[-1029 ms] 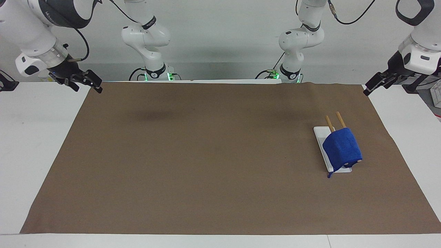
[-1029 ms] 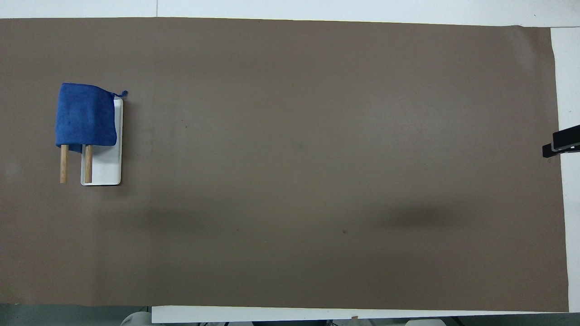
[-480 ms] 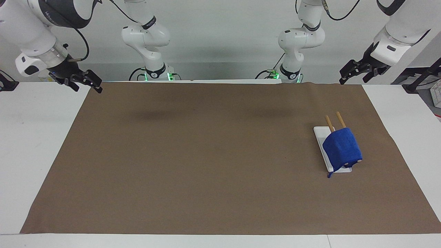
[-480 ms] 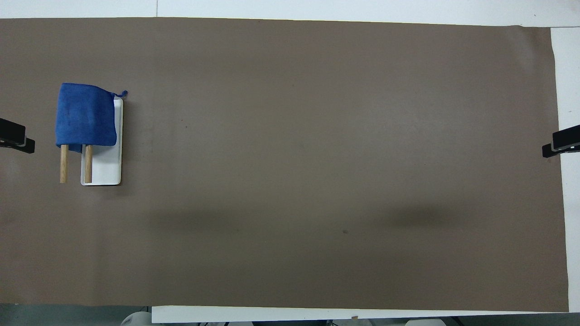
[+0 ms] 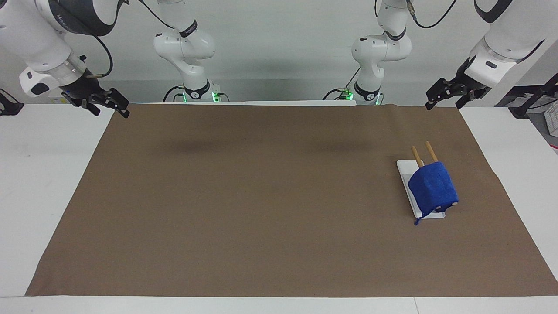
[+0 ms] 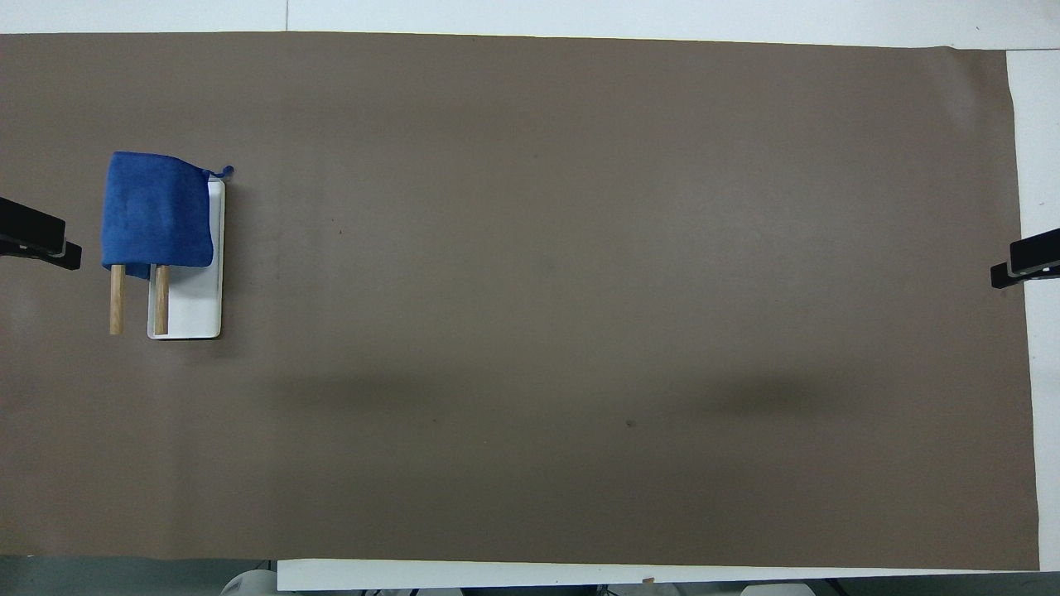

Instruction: Right arm passes towel to left arm to hang

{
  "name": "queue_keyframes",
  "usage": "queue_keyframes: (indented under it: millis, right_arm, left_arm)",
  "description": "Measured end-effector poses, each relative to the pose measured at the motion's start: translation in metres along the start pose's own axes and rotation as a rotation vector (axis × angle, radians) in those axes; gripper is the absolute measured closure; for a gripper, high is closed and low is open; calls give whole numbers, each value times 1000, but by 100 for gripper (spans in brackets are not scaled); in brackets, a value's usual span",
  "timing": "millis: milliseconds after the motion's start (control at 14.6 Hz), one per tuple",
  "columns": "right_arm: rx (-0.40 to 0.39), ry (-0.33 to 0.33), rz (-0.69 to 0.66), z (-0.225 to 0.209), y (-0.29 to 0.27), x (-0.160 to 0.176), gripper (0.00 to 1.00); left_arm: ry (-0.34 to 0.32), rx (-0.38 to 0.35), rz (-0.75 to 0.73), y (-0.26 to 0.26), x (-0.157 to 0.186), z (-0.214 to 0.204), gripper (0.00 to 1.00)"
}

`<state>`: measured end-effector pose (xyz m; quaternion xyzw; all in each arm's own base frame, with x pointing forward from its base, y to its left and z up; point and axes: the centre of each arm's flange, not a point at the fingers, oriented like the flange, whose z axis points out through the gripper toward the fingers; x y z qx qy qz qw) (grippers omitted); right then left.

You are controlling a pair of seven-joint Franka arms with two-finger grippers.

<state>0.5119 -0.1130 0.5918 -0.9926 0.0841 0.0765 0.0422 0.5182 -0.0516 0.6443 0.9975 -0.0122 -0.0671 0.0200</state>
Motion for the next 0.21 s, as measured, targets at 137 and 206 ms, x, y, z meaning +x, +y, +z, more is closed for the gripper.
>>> queue_keyframes:
  millis: [137, 206]
  right_arm:
    - [0, 0, 0, 0, 0, 0, 0]
    - [0, 0, 0, 0, 0, 0, 0]
  left_arm:
    - [0, 1, 4, 2, 0, 0, 0]
    - [0, 1, 4, 2, 0, 0, 0]
